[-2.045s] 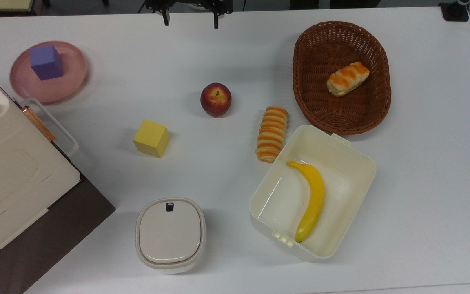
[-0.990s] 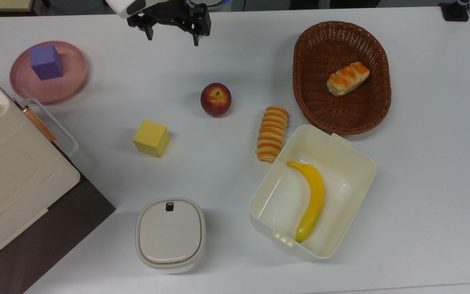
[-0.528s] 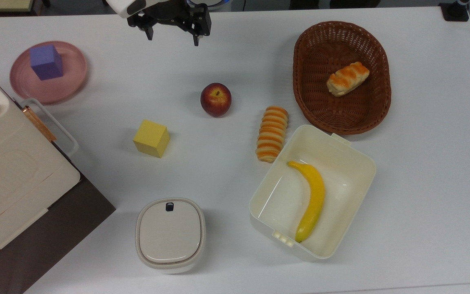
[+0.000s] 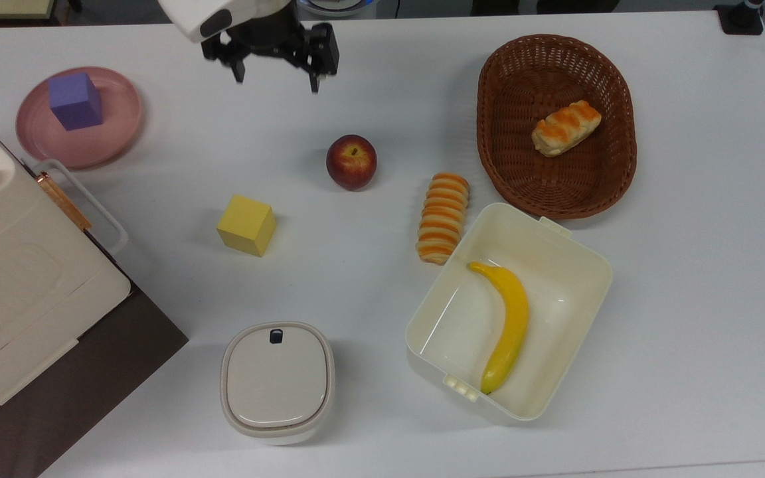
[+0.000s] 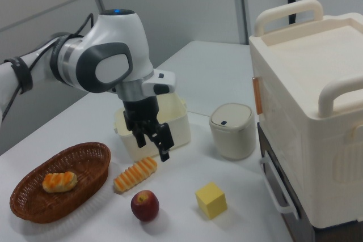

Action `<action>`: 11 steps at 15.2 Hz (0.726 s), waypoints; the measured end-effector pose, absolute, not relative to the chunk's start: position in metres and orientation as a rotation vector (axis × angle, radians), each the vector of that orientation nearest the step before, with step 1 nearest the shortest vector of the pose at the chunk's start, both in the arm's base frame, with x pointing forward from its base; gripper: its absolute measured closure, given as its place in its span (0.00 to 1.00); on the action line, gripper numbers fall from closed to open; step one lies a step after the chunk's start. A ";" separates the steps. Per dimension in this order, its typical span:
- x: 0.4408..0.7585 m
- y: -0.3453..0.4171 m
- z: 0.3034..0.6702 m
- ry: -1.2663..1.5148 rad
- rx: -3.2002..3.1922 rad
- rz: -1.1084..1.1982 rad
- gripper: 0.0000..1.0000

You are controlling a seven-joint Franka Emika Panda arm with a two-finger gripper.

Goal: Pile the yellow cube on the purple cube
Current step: 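Move the open gripper down toward the yellow cube, then close the gripper on the yellow cube and lift it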

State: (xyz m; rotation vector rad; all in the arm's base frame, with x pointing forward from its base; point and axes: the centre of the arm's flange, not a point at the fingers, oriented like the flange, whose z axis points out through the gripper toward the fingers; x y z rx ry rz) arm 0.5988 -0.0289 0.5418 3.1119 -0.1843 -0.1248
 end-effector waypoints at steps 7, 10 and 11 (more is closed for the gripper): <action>0.647 -0.032 0.459 -0.181 3.125 -0.066 0.00; 0.662 -0.052 0.420 -0.223 3.117 -0.048 0.00; 0.665 -0.061 0.411 -0.246 3.113 -0.042 0.00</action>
